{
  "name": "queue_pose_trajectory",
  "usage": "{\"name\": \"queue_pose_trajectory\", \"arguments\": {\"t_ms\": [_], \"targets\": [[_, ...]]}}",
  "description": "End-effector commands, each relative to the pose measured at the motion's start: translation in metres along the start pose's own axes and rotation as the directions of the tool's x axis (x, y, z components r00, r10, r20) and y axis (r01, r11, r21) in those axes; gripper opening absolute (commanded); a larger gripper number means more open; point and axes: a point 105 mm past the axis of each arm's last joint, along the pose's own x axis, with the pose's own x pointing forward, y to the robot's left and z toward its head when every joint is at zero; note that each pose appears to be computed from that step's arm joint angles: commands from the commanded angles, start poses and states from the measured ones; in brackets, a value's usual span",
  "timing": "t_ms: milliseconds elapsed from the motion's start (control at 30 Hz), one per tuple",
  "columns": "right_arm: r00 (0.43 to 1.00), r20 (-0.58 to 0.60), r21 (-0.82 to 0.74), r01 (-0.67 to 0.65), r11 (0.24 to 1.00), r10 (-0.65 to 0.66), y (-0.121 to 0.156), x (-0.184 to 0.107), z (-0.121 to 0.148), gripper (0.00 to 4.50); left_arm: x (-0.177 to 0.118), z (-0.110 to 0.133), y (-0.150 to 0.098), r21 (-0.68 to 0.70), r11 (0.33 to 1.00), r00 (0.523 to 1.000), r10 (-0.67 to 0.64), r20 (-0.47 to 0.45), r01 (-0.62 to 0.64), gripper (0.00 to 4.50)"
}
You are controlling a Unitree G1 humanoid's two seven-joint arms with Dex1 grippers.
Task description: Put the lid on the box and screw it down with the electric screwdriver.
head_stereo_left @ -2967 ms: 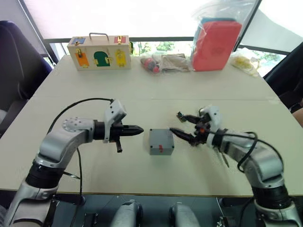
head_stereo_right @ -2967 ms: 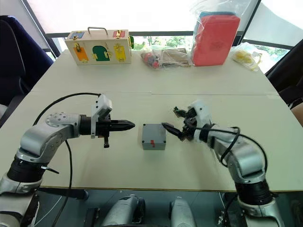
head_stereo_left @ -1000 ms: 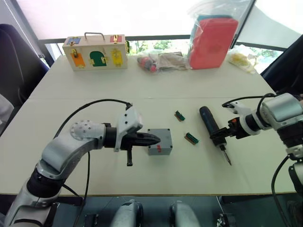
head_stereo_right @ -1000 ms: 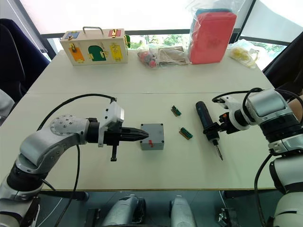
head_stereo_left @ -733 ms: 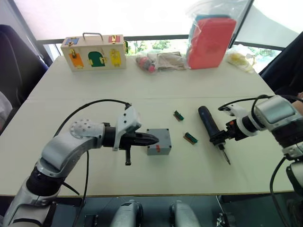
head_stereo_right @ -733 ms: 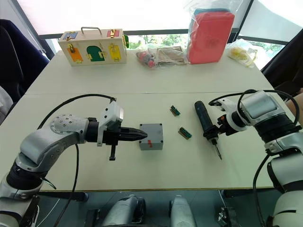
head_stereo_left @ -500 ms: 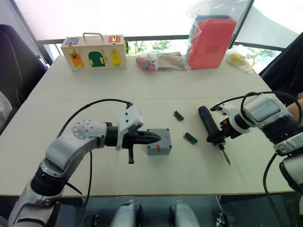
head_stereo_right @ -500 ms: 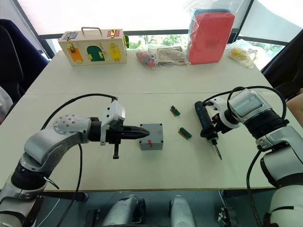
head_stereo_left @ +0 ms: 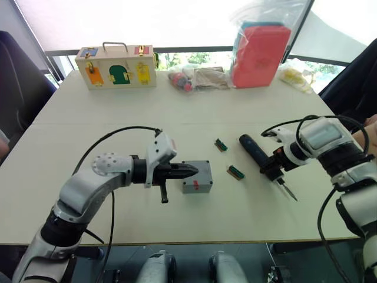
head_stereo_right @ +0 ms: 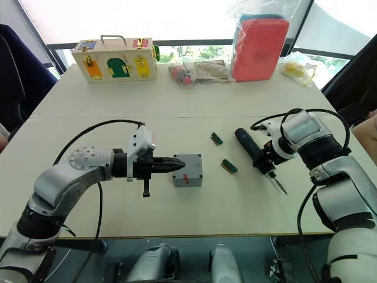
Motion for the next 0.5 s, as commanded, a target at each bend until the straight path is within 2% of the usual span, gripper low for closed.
{"name": "queue_pose_trajectory", "arguments": {"t_ms": [33, 67, 100, 133, 167, 233, 300, 400, 433, 500], "targets": [[0.910, 0.413, 0.009, -0.053, 0.999, 0.045, 0.010, -0.060, 0.074, 1.77, -0.012, 0.009, 0.015, 0.025, 0.999, 0.999, 0.025, 0.026, -0.026, 0.00], [0.858, 0.511, -0.016, -0.049, 0.999, 0.050, 0.013, -0.074, 0.087, 1.77, -0.015, 0.009, 0.018, 0.021, 0.999, 0.999, 0.029, 0.026, -0.030, 0.00], [0.774, 0.630, -0.055, -0.034, 0.998, 0.061, 0.017, -0.091, 0.101, 1.77, -0.016, 0.009, 0.021, 0.017, 0.999, 0.999, 0.031, 0.023, -0.031, 0.00], [0.683, 0.727, -0.086, -0.019, 0.996, 0.076, 0.023, -0.107, 0.111, 1.77, -0.018, 0.009, 0.024, 0.012, 0.999, 0.999, 0.030, 0.021, -0.030, 0.00], [0.552, 0.828, -0.123, 0.006, 0.992, 0.099, 0.030, -0.125, 0.120, 1.77, -0.018, 0.008, 0.025, 0.007, 1.000, 1.000, 0.026, 0.014, -0.026, 0.00], [0.326, 0.939, -0.138, 0.049, 0.989, 0.115, 0.043, -0.150, 0.123, 1.77, -0.016, 0.007, 0.027, -0.002, 1.000, 1.000, 0.014, 0.002, -0.014, 0.00], [0.158, 0.974, -0.169, 0.019, 0.986, 0.163, 0.066, -0.164, 0.118, 1.77, -0.015, 0.005, 0.031, -0.007, 1.000, 1.000, 0.011, -0.006, -0.011, 0.00], [-0.020, 0.952, -0.304, -0.124, 0.945, 0.304, 0.111, -0.171, 0.101, 1.77, -0.010, 0.005, 0.034, -0.011, 1.000, 1.000, -0.005, -0.018, 0.005, 0.00], [-0.046, 0.944, -0.330, -0.156, 0.931, 0.327, 0.122, -0.169, 0.095, 1.77, -0.008, 0.003, 0.034, -0.010, 1.000, 1.000, -0.012, -0.027, 0.012, 0.00], [-0.043, 0.925, -0.378, -0.178, 0.909, 0.377, 0.142, -0.155, 0.082, 1.77, -0.001, -0.004, 0.033, 0.005, 1.000, 0.997, -0.028, -0.065, 0.029, 0.00]]}}
